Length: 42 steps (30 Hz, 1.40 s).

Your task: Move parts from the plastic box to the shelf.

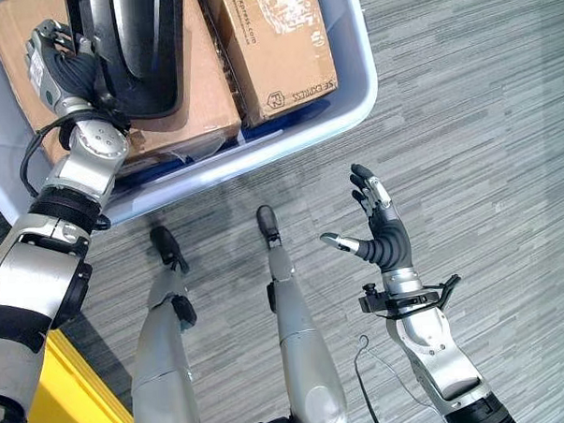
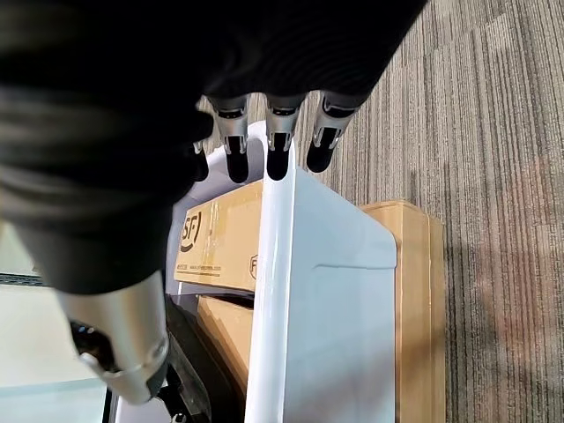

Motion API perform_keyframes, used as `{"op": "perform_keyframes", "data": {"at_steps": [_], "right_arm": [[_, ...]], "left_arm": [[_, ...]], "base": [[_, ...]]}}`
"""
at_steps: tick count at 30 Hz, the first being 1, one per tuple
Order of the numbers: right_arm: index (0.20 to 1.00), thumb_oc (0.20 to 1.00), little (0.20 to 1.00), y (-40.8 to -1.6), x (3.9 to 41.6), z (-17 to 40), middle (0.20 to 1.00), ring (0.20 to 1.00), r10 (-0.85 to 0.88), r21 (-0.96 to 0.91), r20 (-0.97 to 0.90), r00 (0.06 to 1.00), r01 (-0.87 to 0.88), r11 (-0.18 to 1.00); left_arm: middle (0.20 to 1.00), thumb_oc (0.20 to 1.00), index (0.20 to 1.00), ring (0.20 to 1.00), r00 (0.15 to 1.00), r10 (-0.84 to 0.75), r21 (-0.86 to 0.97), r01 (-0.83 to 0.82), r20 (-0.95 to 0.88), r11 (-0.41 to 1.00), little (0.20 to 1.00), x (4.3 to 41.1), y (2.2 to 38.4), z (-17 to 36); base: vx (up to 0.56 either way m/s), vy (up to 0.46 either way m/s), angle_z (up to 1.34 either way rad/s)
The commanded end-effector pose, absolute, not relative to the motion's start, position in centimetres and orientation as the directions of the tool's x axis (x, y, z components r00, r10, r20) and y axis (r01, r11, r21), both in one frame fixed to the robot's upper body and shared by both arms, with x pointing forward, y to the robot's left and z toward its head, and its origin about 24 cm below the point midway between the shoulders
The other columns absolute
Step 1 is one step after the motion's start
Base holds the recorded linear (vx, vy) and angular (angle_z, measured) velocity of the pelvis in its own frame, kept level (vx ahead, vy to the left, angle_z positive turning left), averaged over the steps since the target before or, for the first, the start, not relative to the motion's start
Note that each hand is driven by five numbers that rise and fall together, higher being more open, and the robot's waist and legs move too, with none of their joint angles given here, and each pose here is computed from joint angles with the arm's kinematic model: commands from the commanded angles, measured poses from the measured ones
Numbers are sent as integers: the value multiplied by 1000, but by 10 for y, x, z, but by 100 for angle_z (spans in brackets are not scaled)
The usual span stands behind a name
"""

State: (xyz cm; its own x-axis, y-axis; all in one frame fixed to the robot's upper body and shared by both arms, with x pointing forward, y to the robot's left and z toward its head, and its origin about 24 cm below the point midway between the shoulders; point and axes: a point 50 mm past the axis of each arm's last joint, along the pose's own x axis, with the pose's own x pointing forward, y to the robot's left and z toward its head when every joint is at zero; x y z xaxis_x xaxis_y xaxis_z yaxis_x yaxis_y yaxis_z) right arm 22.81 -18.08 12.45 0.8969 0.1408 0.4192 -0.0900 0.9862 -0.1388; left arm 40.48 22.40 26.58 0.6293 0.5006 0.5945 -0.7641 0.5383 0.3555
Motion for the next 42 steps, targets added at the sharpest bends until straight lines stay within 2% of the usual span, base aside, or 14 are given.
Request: {"op": "perform_keyframes", "data": {"at_steps": [1,4,6,8,12,15,16,17,22,31,35,38,42], "right_arm": [[1000,1000,1000,-192,232,154,1000,1000,140,-155,540,830,-65,986],[1000,1000,1000,-191,233,148,1000,1000,130,-153,518,845,-58,987],[1000,1000,1000,-190,234,147,1000,1000,131,-153,514,848,-59,986],[1000,1000,1000,-190,234,146,1000,1000,125,-154,511,850,-53,987],[1000,1000,1000,-192,234,140,1000,1000,97,-152,496,863,-23,988],[1000,1000,1000,-192,236,137,1000,1000,85,-142,481,873,-18,990],[1000,1000,1000,-195,236,132,1000,1000,67,-135,457,887,-6,991],[1000,1000,1000,-197,236,131,1000,1000,60,-135,454,889,2,991],[1000,1000,1000,-199,237,131,1000,1000,55,-136,444,894,7,991],[1000,1000,1000,-209,231,120,1000,1000,59,-148,378,924,-3,989],[1000,1000,1000,-215,227,114,1000,1000,49,-149,342,938,3,989],[1000,1000,1000,-217,223,105,1000,1000,62,-157,295,954,-16,987],[1000,1000,1000,-216,222,101,1000,1000,80,-161,270,960,-37,986]], "left_arm": [[200,200,200,200,741,565,388,-672,364,631,200,408,232,209],[200,200,200,200,720,563,262,-682,405,683,200,404,227,217],[200,200,200,200,719,561,252,-681,409,688,200,402,229,215],[200,200,200,200,685,507,232,-687,523,689,200,390,224,223],[200,200,200,200,634,496,138,-688,593,713,200,363,229,215],[200,200,200,200,604,495,124,-703,625,700,200,344,238,208],[200,200,200,200,566,462,137,-720,683,680,200,320,247,205],[200,200,200,200,550,449,142,-728,704,671,200,312,251,206],[200,200,200,200,530,377,182,-729,760,660,200,289,256,207],[200,200,200,200,639,203,347,-626,742,698,200,258,252,189],[200,200,200,200,741,165,427,-537,651,727,200,247,254,165],[200,200,200,200,850,127,445,-387,511,807,200,231,251,137],[200,200,200,200,896,114,423,-311,430,851,200,219,251,123]], "base": [[0,0,0],[-15,17,3],[-22,20,4],[-95,16,4],[-14,9,13],[33,17,22],[94,25,28],[114,25,28],[63,21,10],[66,-3,1],[41,-44,5],[36,-134,16],[2,-141,20]]}}
